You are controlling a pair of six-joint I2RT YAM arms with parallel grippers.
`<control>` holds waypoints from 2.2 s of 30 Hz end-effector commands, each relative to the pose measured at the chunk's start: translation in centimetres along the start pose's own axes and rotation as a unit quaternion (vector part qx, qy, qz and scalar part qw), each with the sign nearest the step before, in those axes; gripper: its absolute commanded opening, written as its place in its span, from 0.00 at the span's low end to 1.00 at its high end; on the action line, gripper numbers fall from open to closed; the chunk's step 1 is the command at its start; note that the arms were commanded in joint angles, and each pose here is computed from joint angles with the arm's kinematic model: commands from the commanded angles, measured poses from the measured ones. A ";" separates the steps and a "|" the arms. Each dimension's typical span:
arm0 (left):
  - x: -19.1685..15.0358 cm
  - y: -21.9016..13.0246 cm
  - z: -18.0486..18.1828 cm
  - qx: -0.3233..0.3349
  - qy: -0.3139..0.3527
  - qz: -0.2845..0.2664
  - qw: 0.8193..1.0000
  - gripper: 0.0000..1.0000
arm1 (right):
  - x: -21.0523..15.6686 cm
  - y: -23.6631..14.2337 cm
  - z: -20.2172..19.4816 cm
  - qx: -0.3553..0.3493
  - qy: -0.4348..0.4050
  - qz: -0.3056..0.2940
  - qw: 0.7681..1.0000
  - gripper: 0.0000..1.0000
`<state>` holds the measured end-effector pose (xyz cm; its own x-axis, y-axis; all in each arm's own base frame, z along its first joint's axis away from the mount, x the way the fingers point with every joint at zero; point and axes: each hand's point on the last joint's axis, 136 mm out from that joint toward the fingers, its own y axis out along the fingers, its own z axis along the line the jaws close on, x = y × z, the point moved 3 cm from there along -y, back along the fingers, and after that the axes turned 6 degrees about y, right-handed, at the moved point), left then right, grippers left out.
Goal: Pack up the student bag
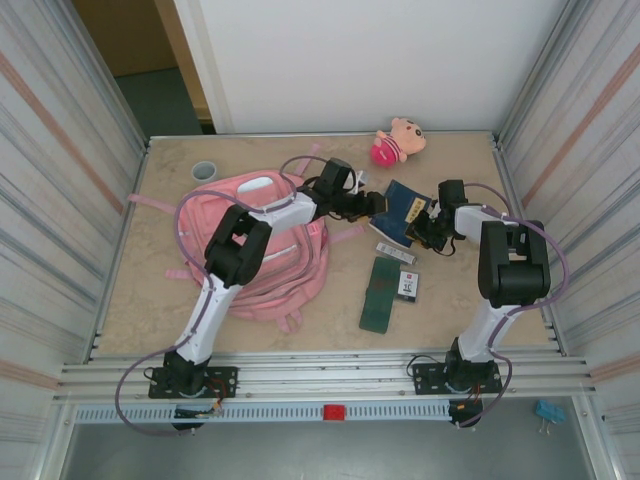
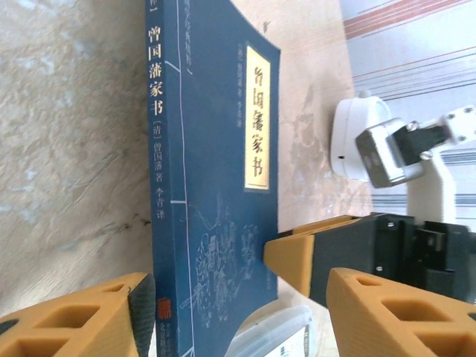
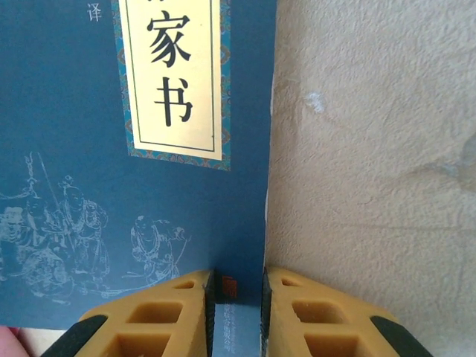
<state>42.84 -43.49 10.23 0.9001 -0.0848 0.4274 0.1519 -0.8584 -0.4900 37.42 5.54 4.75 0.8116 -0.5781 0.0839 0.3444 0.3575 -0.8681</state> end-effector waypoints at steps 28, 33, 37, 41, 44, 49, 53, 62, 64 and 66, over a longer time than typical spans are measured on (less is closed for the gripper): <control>0.1 1.4 -1.0 -0.009 0.027 0.019 0.999 0.51 | -2.1 1.3 0.4 -0.039 0.004 0.042 0.998 0.11; 0.4 1.6 -1.1 0.011 0.045 0.015 0.999 0.23 | -1.5 0.1 1.3 -0.021 0.002 0.027 0.999 0.12; 0.8 1.5 -1.6 0.033 0.077 0.012 0.996 0.09 | -0.9 -1.3 2.1 0.000 0.003 0.006 1.000 0.15; 1.7 0.0 -3.0 0.052 0.110 -0.003 0.993 0.01 | -0.1 -4.0 3.0 0.025 0.000 -0.028 0.999 0.22; 2.9 -2.7 -5.5 0.060 0.155 -0.029 0.986 0.00 | 0.4 -7.3 4.1 0.057 -0.010 -0.064 0.996 0.32; 4.2 -9.3 -11.7 0.037 0.246 -0.097 0.964 0.00 | 0.4 -14.4 6.0 0.116 -0.043 -0.147 0.981 0.50; 3.1 -14.9 -16.0 0.000 0.302 -0.142 0.943 0.00 | -1.1 -20.7 7.8 0.191 -0.088 -0.216 0.953 0.55; -2.1 -26.1 -21.9 -0.124 0.348 -0.230 0.900 0.00 | -8.7 -29.5 10.2 0.376 -0.189 -0.279 0.863 0.88; -3.3 -27.4 -22.9 -0.150 0.354 -0.233 0.893 0.00 | -10.4 -30.3 10.4 0.417 -0.201 -0.278 0.842 1.00; -4.2 -28.5 -23.8 -0.172 0.352 -0.237 0.889 0.00 | -12.1 -31.0 10.5 0.451 -0.216 -0.276 0.821 0.99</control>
<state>27.36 -31.25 37.84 0.3187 0.0668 0.9455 0.2879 -0.9572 -0.0294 23.72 7.54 34.21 0.4395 -0.5984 0.6699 0.8354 0.5463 -0.0600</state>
